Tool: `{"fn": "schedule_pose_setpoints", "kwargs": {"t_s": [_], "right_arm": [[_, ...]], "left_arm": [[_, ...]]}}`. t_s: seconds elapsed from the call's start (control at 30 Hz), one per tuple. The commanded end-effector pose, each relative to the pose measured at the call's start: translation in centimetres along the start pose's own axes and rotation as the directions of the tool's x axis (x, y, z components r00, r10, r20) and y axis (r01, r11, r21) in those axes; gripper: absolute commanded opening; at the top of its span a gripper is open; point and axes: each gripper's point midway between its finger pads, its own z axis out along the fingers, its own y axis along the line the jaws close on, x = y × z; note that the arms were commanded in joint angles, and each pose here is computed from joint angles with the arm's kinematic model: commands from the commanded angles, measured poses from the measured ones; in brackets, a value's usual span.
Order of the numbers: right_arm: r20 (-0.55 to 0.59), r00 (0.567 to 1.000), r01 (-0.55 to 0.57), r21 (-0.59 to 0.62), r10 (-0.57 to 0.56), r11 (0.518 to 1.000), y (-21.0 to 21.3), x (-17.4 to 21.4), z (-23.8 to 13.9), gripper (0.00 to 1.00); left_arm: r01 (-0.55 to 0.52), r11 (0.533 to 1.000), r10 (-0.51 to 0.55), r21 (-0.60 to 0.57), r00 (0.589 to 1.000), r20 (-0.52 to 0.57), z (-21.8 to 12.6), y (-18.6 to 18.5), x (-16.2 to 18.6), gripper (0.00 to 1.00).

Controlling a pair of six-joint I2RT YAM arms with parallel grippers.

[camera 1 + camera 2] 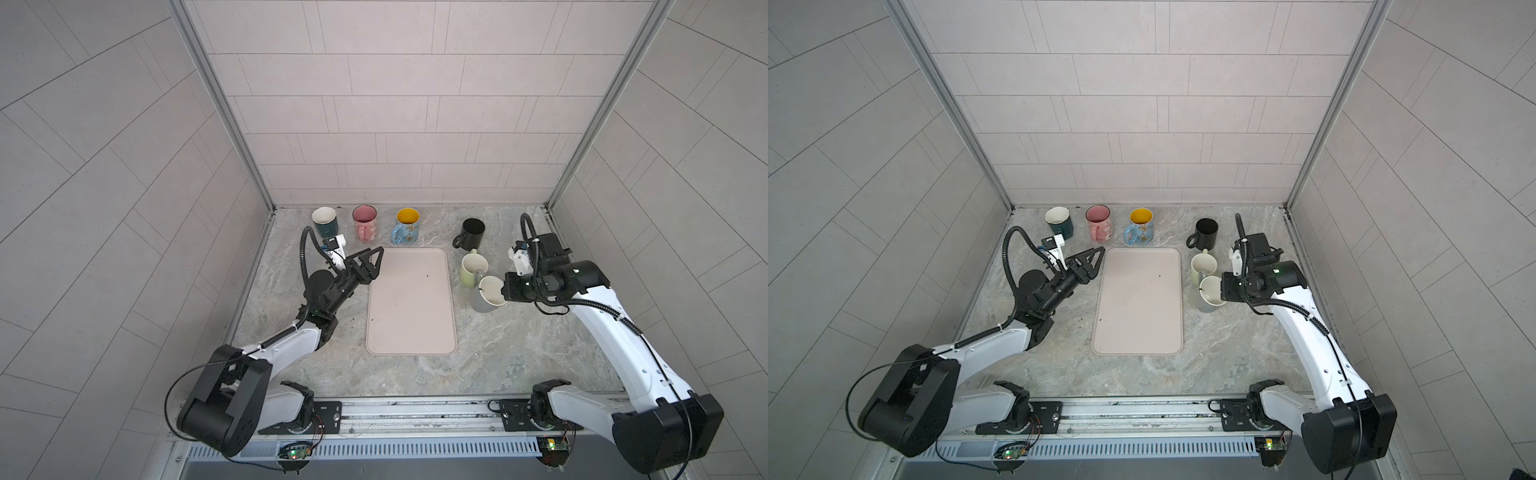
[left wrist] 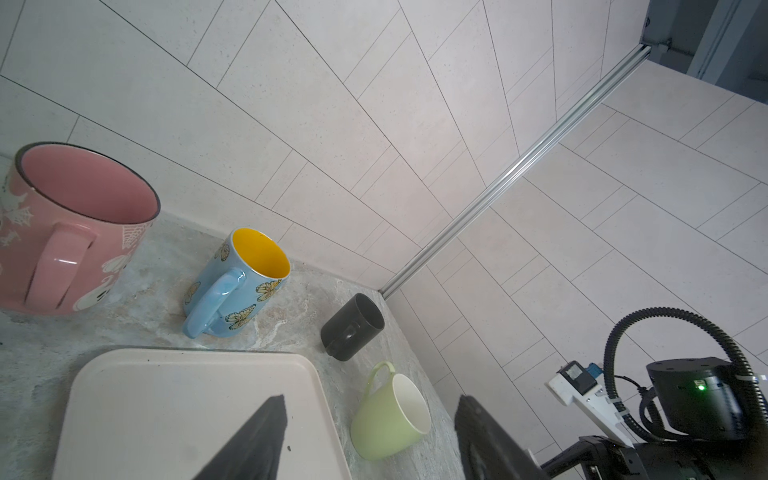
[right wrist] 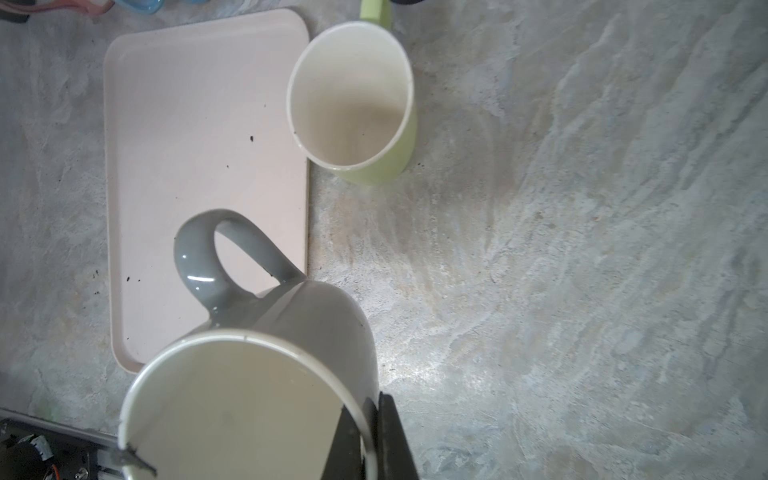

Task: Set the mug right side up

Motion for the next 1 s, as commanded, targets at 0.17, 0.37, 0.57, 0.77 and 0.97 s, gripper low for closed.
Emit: {"fn": "schedule_pose_setpoints", "kwargs": {"t_s": [0.17, 0.37, 0.57, 0.77, 0.97], "right_arm": [[0.065, 0.996, -0.061, 0.089, 0.055, 0.994, -4.0, -2.2, -2.4, 0.0], [0.115, 0.988, -0.125, 0.186, 0.105, 0.975, -7.4, -5.6, -1.2, 0.0], [0.121, 0.981, -0.181, 0.273, 0.153, 0.945, -10.6, -9.2, 2.1, 0.0], [0.135, 0.966, -0.246, 0.241, 0.219, 0.939, -11.6, -12.8, 5.7, 0.0], [0.117, 0.96, -0.276, 0.211, 0.256, 0.938, -12.0, -15.7, 9.3, 0.0]], "left_arm": [[-0.103, 0.989, 0.098, -0.111, 0.994, -0.045, -0.9, -0.4, -2.3, 0.72], [-0.162, 0.954, 0.139, -0.254, 0.985, -0.103, -1.9, 1.2, -4.1, 0.73], [-0.209, 0.929, 0.178, -0.305, 0.976, -0.127, -2.3, 1.8, -5.1, 0.73], [-0.219, 0.917, 0.189, -0.332, 0.975, -0.121, -2.5, 2.4, -5.6, 0.73], [-0.228, 0.904, 0.194, -0.363, 0.973, -0.127, -2.6, 3.2, -6.1, 0.73]]}}
